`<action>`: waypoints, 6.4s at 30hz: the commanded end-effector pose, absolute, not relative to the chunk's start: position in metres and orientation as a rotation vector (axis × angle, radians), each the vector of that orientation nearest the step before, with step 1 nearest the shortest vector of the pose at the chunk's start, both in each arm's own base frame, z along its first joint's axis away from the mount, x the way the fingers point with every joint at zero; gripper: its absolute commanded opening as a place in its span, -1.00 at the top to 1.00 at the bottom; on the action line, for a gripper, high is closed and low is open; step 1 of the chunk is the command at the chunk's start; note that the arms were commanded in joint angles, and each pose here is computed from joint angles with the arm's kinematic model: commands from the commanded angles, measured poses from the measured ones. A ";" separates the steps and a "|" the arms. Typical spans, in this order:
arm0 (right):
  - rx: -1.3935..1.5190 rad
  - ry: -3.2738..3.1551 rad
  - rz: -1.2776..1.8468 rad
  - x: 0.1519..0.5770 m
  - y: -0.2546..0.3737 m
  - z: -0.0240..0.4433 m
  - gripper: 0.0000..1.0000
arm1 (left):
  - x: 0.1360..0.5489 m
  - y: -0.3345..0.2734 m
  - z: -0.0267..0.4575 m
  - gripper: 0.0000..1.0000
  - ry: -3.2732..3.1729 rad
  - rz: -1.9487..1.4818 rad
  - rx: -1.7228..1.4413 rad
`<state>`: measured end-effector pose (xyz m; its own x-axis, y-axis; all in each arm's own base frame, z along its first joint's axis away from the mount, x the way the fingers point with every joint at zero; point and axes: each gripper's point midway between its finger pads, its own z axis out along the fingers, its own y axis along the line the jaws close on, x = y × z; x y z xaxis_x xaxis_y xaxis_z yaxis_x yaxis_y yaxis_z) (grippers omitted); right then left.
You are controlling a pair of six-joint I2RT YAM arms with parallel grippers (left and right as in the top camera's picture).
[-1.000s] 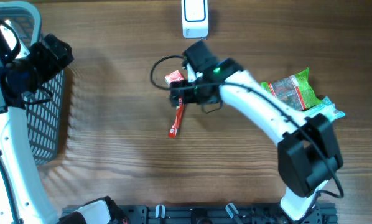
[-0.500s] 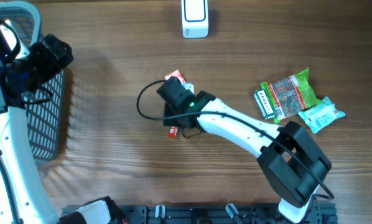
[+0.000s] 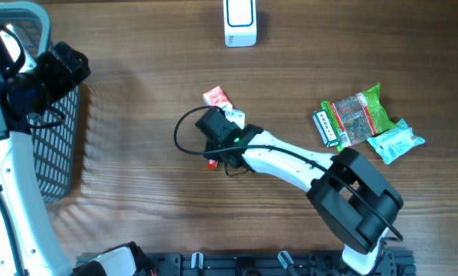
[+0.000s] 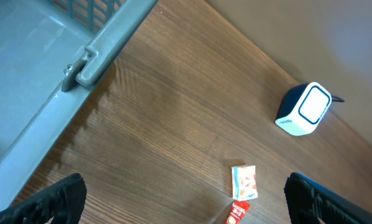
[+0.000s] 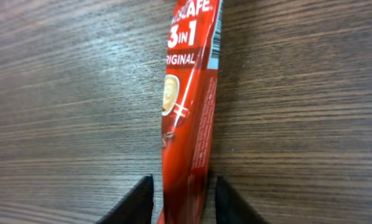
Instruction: Scan the item barcode
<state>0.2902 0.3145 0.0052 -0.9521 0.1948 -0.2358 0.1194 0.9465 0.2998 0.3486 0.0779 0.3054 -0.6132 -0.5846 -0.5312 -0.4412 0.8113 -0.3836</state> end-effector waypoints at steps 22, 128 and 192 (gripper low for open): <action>-0.211 2.698 -0.390 0.315 0.135 0.090 0.91 | 0.350 0.075 0.309 -1.00 2.326 -0.289 -0.718; -0.581 2.769 -0.894 0.291 0.132 -0.014 0.91 | 0.350 0.075 0.309 -1.00 2.326 -0.289 -0.718; -0.318 2.860 0.082 0.345 0.091 0.044 0.68 | 0.350 0.075 0.309 -1.00 2.326 -0.289 -0.718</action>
<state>0.3564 0.1007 0.0776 -0.9229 -0.1901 -0.3348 -0.2257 0.9716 0.0706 0.3486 0.0779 0.3054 -0.6132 -0.5846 -0.5312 -0.4412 0.8113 -0.3836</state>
